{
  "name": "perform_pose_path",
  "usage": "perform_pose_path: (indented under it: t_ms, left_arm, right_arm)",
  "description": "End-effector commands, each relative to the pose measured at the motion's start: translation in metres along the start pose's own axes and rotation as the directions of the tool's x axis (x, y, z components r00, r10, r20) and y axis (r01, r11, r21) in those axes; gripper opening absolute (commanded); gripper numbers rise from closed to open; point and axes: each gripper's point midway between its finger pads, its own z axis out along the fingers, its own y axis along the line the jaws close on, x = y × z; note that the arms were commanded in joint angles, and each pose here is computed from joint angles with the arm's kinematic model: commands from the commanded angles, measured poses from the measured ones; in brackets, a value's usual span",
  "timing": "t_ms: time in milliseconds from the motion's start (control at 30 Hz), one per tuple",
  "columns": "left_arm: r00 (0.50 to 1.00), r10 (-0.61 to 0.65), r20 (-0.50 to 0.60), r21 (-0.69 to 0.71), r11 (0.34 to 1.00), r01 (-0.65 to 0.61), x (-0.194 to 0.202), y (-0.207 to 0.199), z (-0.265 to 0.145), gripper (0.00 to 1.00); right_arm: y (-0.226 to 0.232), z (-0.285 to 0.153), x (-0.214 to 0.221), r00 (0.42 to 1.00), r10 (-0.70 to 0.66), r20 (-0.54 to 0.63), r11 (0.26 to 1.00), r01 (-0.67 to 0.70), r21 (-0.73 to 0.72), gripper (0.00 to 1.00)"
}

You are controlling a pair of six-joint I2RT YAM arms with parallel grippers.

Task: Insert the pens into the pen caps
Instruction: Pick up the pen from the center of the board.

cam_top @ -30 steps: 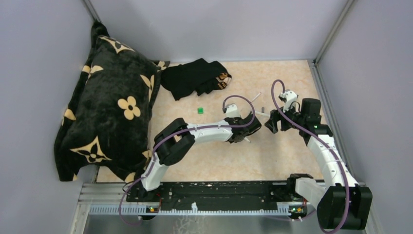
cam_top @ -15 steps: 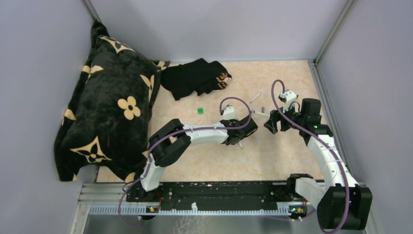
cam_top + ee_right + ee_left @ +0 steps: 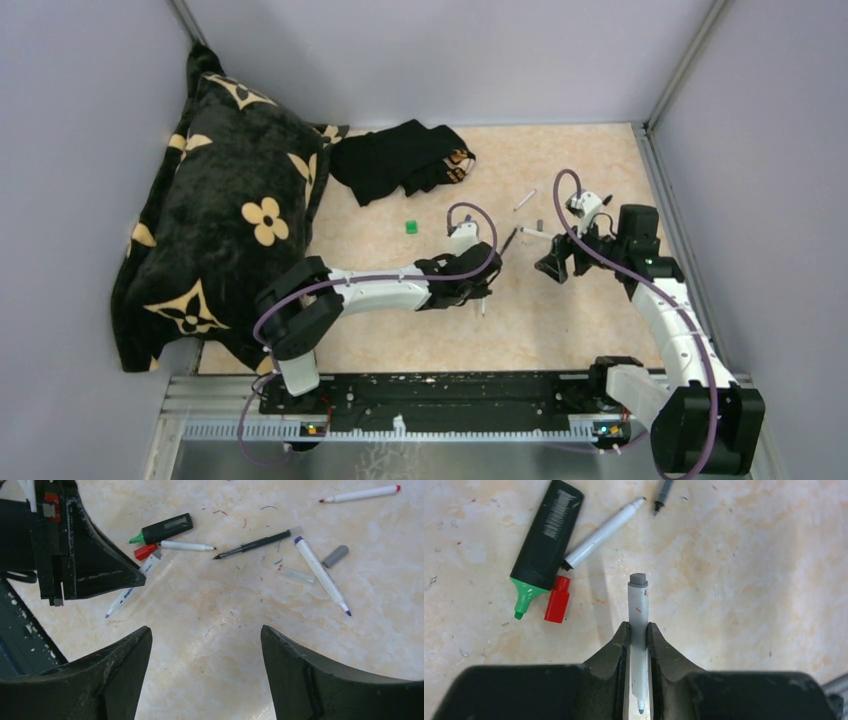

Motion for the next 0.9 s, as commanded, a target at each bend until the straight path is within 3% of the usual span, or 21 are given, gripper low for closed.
perform_pose_path:
  t_ms: [0, 133, 267, 333, 367, 500, 567, 700, 867]
  left_arm:
    - [0.982, 0.182, 0.042, 0.221, 0.957, -0.187, -0.002, -0.027, -0.014, 0.00]
    - [0.941, 0.330, 0.069, 0.379, 0.864, -0.331, 0.004, -0.036, -0.028, 0.00]
    - [0.897, 0.439, 0.057, 0.604, 0.700, -0.381, 0.013, -0.051, -0.046, 0.00]
    - [0.878, 0.477, 0.046, 0.697, 0.614, -0.370, 0.015, -0.054, -0.056, 0.00]
    - [0.866, 0.499, 0.030, 0.754, 0.557, -0.348, 0.018, -0.055, -0.063, 0.00]
    - [0.841, 0.541, -0.008, 0.859, 0.434, -0.271, 0.019, -0.053, -0.075, 0.00]
    - [0.828, 0.561, -0.028, 0.885, 0.398, -0.240, 0.020, -0.053, -0.076, 0.00]
    - [0.797, 0.600, -0.065, 0.903, 0.375, -0.209, 0.024, -0.055, -0.075, 0.00]
    - [0.793, 0.605, -0.068, 0.918, 0.350, -0.188, 0.022, -0.063, -0.077, 0.00]
  right_arm:
    - [0.026, -0.012, -0.030, 0.984, -0.145, 0.108, 0.978, 0.159, -0.133, 0.79]
    - [0.050, -0.015, -0.021, 0.955, -0.249, 0.159, 0.925, 0.283, -0.252, 0.83]
    - [0.060, -0.014, 0.003, 0.872, -0.447, 0.200, 0.816, 0.489, -0.309, 0.83]
    - [0.069, -0.017, 0.013, 0.772, -0.578, 0.265, 0.696, 0.636, -0.334, 0.83]
    - [0.072, -0.017, 0.018, 0.673, -0.669, 0.316, 0.589, 0.739, -0.327, 0.84]
    - [0.070, -0.012, 0.031, 0.516, -0.781, 0.352, 0.407, 0.848, -0.339, 0.83]
    - [0.075, -0.007, 0.032, 0.470, -0.803, 0.366, 0.346, 0.869, -0.354, 0.82]
    - [0.077, 0.004, 0.027, 0.423, -0.839, 0.342, 0.297, 0.883, -0.362, 0.76]
    - [0.080, 0.017, 0.030, 0.412, -0.861, 0.300, 0.277, 0.872, -0.403, 0.67]
